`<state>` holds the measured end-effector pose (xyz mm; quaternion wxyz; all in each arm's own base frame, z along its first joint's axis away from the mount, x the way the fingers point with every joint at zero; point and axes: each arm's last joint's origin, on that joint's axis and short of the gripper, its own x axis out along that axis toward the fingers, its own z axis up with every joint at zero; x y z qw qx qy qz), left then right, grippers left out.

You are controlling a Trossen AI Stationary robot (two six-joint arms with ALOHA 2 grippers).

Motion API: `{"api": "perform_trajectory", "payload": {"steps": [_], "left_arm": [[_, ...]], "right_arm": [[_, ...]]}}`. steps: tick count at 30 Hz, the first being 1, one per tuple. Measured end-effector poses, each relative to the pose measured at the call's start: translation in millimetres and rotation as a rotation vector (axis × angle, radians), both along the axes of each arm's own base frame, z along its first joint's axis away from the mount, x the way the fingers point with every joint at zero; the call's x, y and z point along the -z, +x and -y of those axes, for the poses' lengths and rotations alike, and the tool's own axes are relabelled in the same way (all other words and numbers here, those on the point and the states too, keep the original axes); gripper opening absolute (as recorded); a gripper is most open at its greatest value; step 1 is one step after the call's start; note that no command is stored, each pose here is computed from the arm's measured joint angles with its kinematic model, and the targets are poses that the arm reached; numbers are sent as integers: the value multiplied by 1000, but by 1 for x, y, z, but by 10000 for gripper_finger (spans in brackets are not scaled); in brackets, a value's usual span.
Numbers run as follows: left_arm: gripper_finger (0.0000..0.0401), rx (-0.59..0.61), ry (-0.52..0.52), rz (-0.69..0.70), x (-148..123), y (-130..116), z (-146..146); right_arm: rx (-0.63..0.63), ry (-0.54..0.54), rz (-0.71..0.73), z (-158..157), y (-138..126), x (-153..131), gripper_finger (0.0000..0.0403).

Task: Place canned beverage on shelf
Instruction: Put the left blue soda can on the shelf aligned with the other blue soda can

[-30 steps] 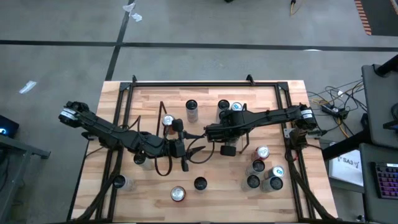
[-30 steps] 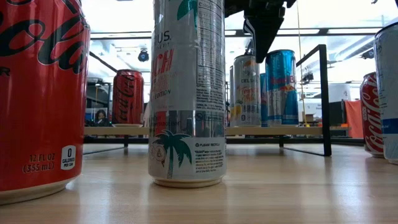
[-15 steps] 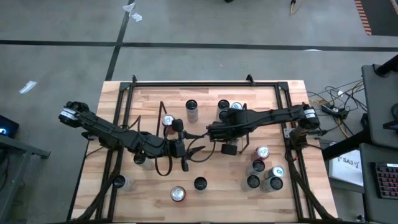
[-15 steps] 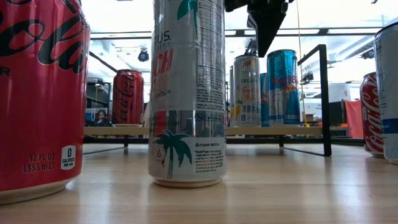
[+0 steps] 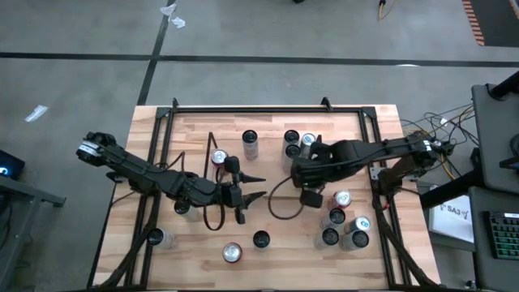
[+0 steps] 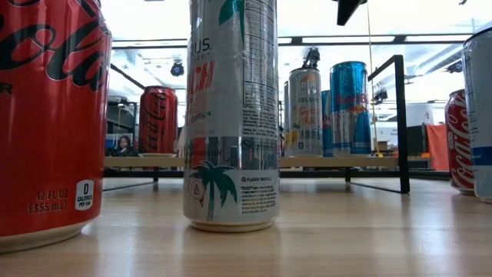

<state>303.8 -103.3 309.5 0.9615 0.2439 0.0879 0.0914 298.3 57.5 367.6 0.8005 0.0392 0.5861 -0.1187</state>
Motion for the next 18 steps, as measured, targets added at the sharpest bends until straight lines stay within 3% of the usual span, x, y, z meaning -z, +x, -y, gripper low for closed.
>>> {"api": "perform_trajectory", "payload": {"steps": [6, 18], "left_arm": [[152, -21, 7, -9, 1, 0, -1], [152, -76, 33, -30, 3, -1, -2]], "right_arm": [[-3, 31, -11, -9, -2, 3, 13], [-7, 35, -112, -12, 1, 45, 13]]}}
